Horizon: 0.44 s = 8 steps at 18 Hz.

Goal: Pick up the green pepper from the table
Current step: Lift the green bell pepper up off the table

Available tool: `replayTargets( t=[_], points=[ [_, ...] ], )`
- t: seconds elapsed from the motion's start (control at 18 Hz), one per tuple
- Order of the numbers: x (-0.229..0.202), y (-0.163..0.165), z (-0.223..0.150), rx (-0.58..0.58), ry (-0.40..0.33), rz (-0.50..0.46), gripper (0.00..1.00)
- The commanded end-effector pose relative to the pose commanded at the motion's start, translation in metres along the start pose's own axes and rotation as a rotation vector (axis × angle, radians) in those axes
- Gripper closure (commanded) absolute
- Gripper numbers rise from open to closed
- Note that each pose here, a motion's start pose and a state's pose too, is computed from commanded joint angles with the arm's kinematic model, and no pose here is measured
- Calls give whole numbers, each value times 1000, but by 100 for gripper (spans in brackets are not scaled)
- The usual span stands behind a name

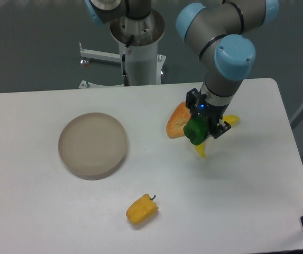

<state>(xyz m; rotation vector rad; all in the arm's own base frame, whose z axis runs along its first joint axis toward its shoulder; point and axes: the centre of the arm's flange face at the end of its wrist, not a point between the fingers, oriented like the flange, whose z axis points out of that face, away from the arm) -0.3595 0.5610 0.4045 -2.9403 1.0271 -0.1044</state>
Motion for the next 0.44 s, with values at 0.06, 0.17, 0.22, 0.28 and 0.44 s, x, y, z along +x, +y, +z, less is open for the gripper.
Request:
replayTargets(
  t=[0.06, 0.17, 0.22, 0.28, 0.44],
  points=[
    [0, -4, 1, 1, 0, 18, 95],
    [-4, -5, 5, 2, -24, 79, 95],
    [-4, -5, 7, 2, -27, 83, 95],
    [-4, -5, 9, 2, -24, 83, 95],
    [-5, -5, 8, -1, -26, 83, 95]
  ],
)
